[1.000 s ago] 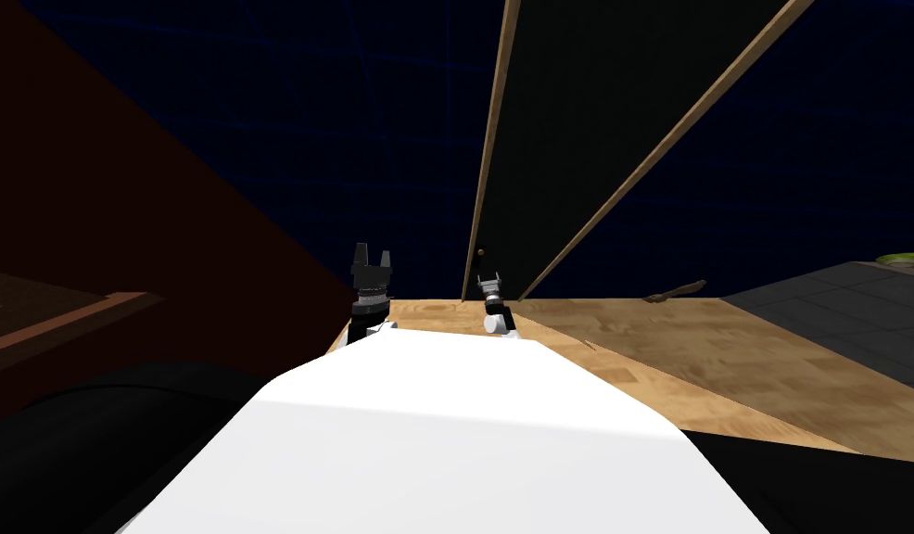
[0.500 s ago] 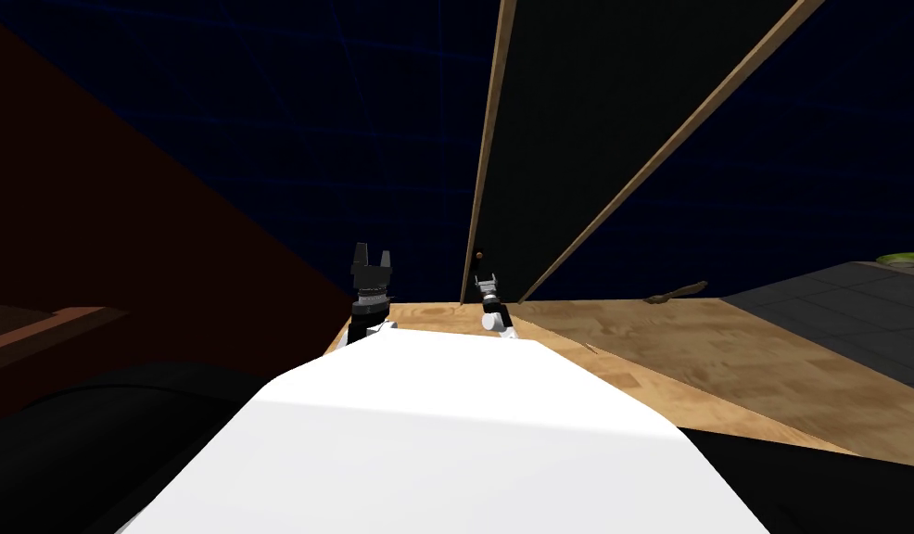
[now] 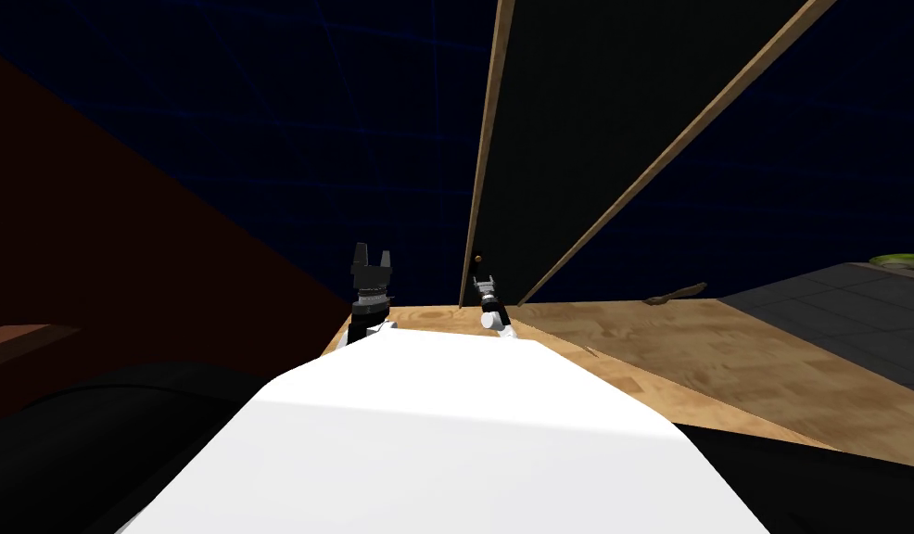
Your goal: Pull the door open
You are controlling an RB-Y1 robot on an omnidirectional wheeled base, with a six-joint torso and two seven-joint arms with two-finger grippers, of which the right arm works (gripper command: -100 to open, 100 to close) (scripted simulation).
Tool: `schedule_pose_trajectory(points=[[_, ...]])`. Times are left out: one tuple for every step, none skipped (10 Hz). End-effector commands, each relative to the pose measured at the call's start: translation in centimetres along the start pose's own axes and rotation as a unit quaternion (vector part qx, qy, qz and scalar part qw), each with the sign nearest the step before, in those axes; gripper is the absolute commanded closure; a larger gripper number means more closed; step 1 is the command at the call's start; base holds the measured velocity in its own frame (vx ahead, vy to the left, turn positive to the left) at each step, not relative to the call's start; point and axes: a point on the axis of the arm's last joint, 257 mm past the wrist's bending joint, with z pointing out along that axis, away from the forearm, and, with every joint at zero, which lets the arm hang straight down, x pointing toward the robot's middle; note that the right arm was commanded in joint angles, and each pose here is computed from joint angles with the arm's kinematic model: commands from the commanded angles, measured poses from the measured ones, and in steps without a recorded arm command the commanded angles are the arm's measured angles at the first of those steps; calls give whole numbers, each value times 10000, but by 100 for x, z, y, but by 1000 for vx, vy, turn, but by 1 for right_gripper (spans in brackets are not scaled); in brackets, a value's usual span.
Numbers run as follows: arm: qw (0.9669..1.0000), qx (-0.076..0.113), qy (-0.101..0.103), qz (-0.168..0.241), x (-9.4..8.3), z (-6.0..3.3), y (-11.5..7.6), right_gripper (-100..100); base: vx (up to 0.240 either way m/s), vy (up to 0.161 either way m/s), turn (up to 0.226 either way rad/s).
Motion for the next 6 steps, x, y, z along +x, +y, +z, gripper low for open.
schedule_pose_trajectory(points=[[9998, 30, -77, 191, -68, 28, -27, -100, 147, -38, -17], [9994, 50, -133, 315, -116, 44, -44, -100, 143, -27, -24], [9989, 66, -185, 427, -160, 59, -58, -100, 152, -41, -29], [9984, 78, -227, 518, -196, 70, -68, -100, 177, -33, -21], [9988, 70, -197, 445, -167, 66, -60, -100, 82, -12, 1], [9986, -41, -246, 468, -249, 49, 161, -100, -19, 75, 161]])
